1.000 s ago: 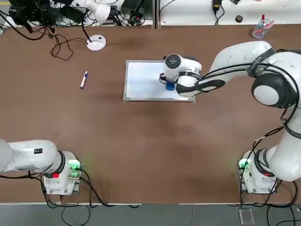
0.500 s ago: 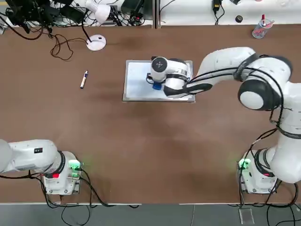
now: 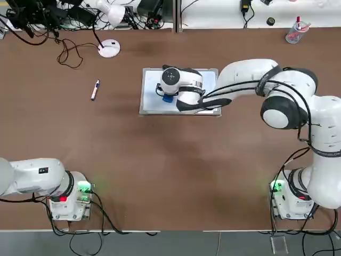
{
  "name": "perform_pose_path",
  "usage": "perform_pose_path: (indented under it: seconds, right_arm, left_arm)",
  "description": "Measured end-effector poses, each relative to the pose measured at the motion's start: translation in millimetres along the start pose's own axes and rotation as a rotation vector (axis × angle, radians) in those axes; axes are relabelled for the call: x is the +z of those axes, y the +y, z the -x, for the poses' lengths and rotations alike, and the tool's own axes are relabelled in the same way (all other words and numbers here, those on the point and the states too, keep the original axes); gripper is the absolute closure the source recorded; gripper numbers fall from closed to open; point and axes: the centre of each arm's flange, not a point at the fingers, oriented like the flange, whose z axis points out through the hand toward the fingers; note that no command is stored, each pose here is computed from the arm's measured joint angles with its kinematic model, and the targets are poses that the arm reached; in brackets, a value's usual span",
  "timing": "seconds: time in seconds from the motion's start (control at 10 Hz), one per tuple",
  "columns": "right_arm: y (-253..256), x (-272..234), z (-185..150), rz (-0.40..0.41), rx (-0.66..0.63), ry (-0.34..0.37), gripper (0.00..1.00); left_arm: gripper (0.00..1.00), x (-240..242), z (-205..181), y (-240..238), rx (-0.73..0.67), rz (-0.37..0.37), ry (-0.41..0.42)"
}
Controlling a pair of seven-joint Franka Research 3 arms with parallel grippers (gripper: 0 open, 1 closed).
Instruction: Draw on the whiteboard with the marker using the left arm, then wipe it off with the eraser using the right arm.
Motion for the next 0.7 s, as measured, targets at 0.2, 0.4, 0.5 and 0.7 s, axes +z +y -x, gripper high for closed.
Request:
perform_pose_path:
  seconds: [0.2,0.4,0.5,0.7]
  right_arm:
    - [4.0,-1.7,-11.0,0.014,-0.002,0.004,0.45]
    - [14.7,-11.4,-41.9,0.019,-0.008,0.008,0.45]
    - [23.9,-21.7,-62.3,0.016,-0.018,0.007,0.45]
    - [52.4,-52.7,-107.0,0.012,-0.059,-0.012,0.45]
  left_arm:
    - [0.00,0.0,0.0,-0.1,0.000,0.000,0.000]
    - [0.00,-0.2,0.0,0.0,0.000,0.000,0.000]
    - [0.00,-0.4,0.0,0.1,0.000,0.000,0.001]
    - [0.00,-0.6,0.1,0.3,0.001,0.000,0.001]
